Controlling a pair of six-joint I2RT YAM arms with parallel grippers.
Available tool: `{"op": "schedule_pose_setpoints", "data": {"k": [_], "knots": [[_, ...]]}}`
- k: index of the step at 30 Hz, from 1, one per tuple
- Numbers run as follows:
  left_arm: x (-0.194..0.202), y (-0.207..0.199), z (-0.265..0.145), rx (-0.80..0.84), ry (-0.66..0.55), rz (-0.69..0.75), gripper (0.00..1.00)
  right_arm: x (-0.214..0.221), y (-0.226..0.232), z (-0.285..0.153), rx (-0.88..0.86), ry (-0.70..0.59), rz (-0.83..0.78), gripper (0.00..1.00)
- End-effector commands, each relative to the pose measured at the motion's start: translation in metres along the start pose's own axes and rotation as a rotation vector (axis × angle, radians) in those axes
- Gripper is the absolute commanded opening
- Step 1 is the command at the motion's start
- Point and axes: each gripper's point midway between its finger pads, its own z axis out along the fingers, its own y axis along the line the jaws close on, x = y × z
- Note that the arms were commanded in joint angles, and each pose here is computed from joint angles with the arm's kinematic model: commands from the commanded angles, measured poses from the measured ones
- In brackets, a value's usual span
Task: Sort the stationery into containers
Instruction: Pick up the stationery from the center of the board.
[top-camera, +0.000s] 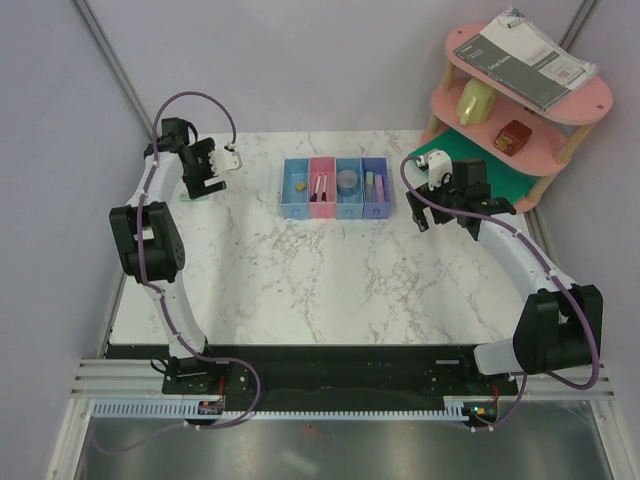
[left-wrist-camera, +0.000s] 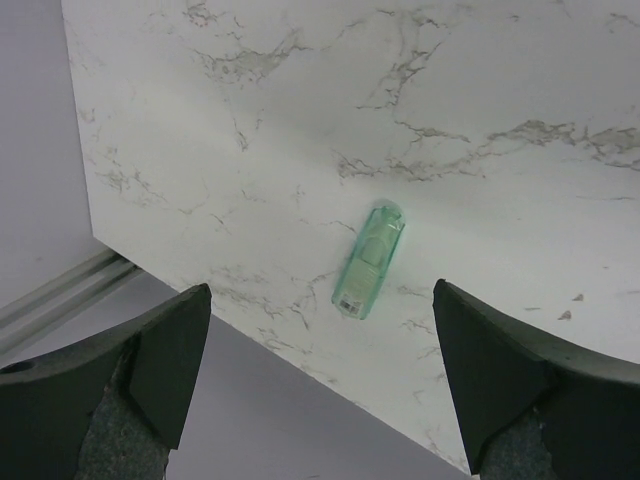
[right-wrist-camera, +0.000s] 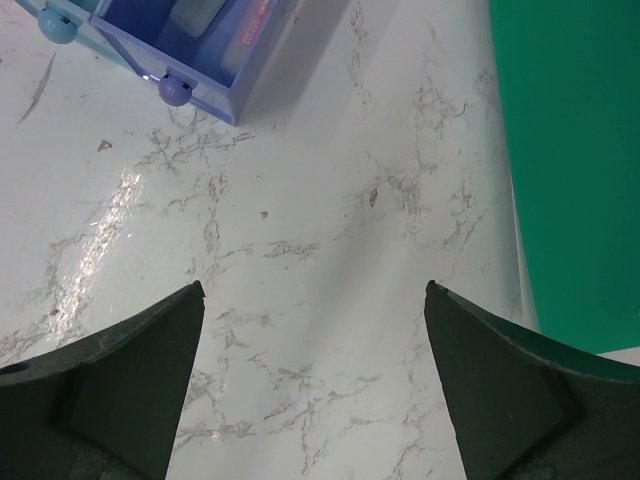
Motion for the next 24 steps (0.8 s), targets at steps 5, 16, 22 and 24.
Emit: {"op": "schedule_pose_setpoints", "data": {"k": [5,16,22,24], "knots": [[0.032,0.024,0.022,0.033,0.065,0.240,0.99,-0.004,0.003,-0.007,-0.017,-0.018,0.004,0.98],[0.053,-0.014,0.034,0.246,0.118,0.191,0.98,-0.012,0.001,-0.006,-0.028,-0.022,0.026,0.98],[0.065,-0.036,0.046,0.322,0.153,0.161,0.97,-0.018,0.001,-0.010,-0.029,-0.030,0.033,0.98],[0.069,-0.031,0.052,0.305,0.166,0.143,0.96,-0.018,0.002,-0.012,-0.032,-0.031,0.037,0.98]]}}
